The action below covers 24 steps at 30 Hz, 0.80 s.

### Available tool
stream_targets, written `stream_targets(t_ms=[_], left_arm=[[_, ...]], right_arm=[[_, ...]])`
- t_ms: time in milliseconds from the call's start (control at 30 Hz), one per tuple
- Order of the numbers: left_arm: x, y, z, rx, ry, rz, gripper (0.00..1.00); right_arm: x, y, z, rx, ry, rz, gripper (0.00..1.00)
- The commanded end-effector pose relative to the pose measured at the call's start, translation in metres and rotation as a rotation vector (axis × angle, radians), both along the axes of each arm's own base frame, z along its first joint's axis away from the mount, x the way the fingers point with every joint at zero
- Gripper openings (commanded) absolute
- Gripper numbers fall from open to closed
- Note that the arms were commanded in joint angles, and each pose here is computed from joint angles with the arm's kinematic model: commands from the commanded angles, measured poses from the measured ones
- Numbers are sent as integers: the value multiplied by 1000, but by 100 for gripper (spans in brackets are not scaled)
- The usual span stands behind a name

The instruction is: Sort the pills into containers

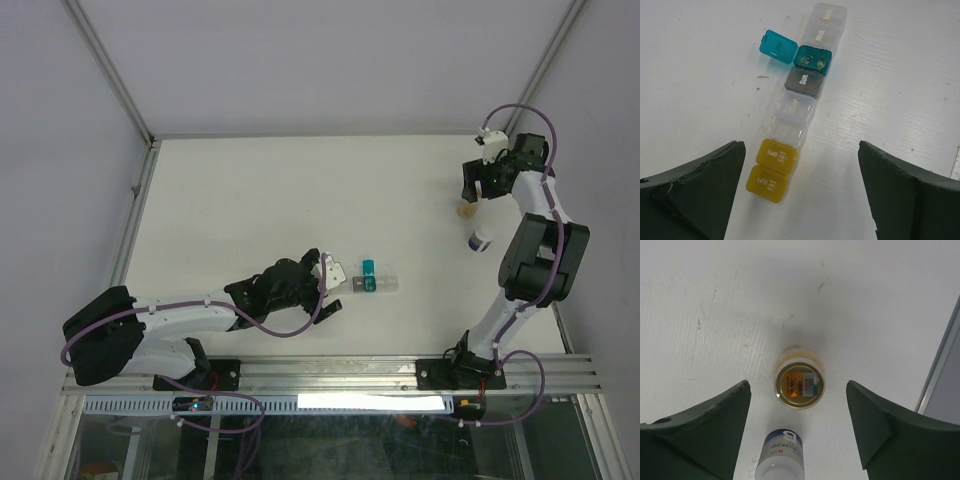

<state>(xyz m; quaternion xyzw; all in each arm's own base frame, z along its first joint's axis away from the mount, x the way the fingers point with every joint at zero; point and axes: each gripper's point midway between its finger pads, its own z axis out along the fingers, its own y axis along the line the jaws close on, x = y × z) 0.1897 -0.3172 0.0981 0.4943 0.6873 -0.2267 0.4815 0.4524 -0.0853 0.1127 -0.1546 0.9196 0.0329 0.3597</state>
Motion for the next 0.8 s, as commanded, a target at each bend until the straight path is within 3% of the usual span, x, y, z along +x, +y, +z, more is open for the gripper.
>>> stream_targets(t_ms=[0,133,267,367,567,767], left_arm=[[-8,-5,4,-10,-38,-103,98],[-17,-6,3,0,-82,-187,98],[-14,-6,1,24,-120,-205,98],[-11,-8,0,30,-121,-198,97],[-1,-14,-8,44,-119,-175,89],[17,-20,-25,91,-98,-134,80]], right_arm=[[-14,6,67,-27,-150,77,81],[-67,72,101,124,-228,361,82],[-150,166,103,370,-211,729,81],[-194,221,94,477,-165,900,79],[-202,251,90,592,-112,896,71],[-183,249,66,592,-31,803,58]])
